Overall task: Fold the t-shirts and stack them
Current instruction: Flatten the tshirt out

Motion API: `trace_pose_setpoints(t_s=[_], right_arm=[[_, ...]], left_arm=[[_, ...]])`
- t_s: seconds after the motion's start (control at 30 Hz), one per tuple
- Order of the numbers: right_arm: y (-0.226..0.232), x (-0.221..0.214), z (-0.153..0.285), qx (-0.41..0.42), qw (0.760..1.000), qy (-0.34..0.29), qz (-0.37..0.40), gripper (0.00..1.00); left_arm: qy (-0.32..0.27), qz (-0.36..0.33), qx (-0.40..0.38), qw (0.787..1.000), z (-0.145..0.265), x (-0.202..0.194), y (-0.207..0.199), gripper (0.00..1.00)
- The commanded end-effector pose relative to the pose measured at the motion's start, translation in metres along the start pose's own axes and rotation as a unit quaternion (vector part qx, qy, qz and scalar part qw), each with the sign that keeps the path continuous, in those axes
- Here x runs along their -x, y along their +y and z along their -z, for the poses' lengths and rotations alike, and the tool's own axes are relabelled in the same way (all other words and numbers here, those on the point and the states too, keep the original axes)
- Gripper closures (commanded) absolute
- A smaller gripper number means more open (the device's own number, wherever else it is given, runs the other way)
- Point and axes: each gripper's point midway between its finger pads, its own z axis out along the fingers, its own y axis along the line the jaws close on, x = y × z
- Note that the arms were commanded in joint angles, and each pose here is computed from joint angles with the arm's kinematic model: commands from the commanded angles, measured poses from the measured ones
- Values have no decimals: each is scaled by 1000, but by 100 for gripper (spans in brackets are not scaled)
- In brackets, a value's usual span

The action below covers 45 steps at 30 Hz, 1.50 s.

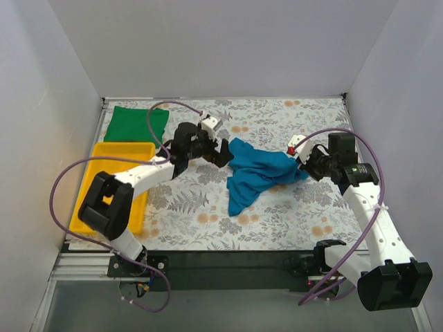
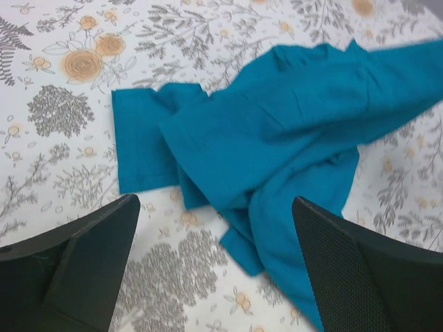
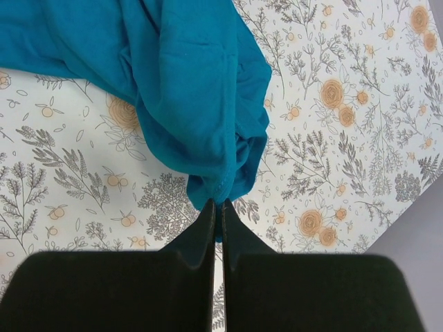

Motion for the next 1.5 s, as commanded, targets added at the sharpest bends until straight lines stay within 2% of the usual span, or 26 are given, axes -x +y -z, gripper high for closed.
trace_pose_setpoints(t_s=[0.0, 0.03, 0.07, 0.13, 0.3, 0.6, 0.73, 1.13, 1.33, 1.47], right_arm=[[-1, 7, 1, -4, 1000, -23, 8, 99], [1, 6, 0, -1, 1000, -23, 6, 99], [2, 6, 0, 0, 1000, -25, 6, 99], [3, 4, -1, 3, 1000, -26, 5, 99], [7, 1, -6, 9, 1000, -26, 2, 99], [9, 3, -10, 18, 999, -34, -6, 99], [10, 4, -11, 21, 999, -36, -8, 99], [12, 3, -13, 28, 999, -36, -12, 99], [12, 3, -14, 29, 999, -36, -12, 99], [11, 3, -13, 27, 999, -36, -12, 99]], left_arm=[[61, 117, -49, 990, -15, -1, 1, 10], [114, 181, -48, 976, -22, -31, 9, 15], [129, 224, -57, 964, -31, -35, 15, 22], [139, 277, -55, 949, -39, -43, 26, 24], [146, 331, -76, 929, -47, -56, 24, 27], [127, 354, -109, 920, -60, -47, 20, 33], [122, 364, -114, 916, -65, -43, 21, 41], [124, 382, -128, 907, -73, -40, 17, 54], [124, 383, -138, 905, -77, -37, 13, 65], [125, 383, -149, 903, -78, -33, 8, 66]])
